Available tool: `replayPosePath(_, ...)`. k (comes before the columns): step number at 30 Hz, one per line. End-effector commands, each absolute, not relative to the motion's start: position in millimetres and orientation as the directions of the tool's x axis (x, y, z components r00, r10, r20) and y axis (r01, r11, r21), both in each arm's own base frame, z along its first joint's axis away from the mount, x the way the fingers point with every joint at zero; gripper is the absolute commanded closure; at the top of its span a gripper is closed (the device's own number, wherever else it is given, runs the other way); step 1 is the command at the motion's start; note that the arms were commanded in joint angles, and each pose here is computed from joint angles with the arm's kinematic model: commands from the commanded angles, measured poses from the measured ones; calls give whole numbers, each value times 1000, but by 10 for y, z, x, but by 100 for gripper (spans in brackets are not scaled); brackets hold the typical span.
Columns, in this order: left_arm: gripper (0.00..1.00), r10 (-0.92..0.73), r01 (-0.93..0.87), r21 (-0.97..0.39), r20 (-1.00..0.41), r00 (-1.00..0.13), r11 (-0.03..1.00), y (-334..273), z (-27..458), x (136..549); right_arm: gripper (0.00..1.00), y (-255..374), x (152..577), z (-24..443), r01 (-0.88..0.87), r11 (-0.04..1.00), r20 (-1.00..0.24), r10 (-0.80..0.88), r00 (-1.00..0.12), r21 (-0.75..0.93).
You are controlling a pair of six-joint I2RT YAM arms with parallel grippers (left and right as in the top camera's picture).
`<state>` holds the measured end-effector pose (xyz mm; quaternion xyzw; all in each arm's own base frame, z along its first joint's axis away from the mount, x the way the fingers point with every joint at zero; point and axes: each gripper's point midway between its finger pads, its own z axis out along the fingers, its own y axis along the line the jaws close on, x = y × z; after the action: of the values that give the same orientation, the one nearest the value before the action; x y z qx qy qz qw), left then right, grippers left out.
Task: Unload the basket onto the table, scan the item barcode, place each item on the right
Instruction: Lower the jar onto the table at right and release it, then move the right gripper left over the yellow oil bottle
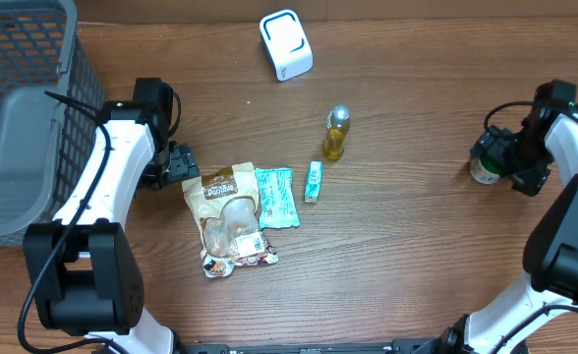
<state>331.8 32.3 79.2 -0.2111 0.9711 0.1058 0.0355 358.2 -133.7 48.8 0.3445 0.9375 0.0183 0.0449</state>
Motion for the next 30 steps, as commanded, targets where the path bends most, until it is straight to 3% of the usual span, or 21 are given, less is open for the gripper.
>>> replayPosePath(1,1,-410,-425,213,-113,-905,880,370,763,3311,0,-1326,3831,1199,617,777,-233,628,-743,127)
replayPosePath(7,0,-410,-425,213,-114,-905,880,370,763,3312,5,-741,3950,1696,519,826,-307,563,-767,220)
replayPosePath(14,0,-410,-427,208,-123,-904,880,370,764,3336,5,286,4212,1808,270,939,-407,337,-849,213)
replayPosePath(22,1,-410,-428,208,-123,-904,880,370,764,3336,5,1280,4524,2128,36,977,-618,162,-769,212)
replayPosePath(30,0,-410,-427,208,-123,-904,880,369,764,3336,5,1755,4574,1997,-17,993,-673,67,-737,117)
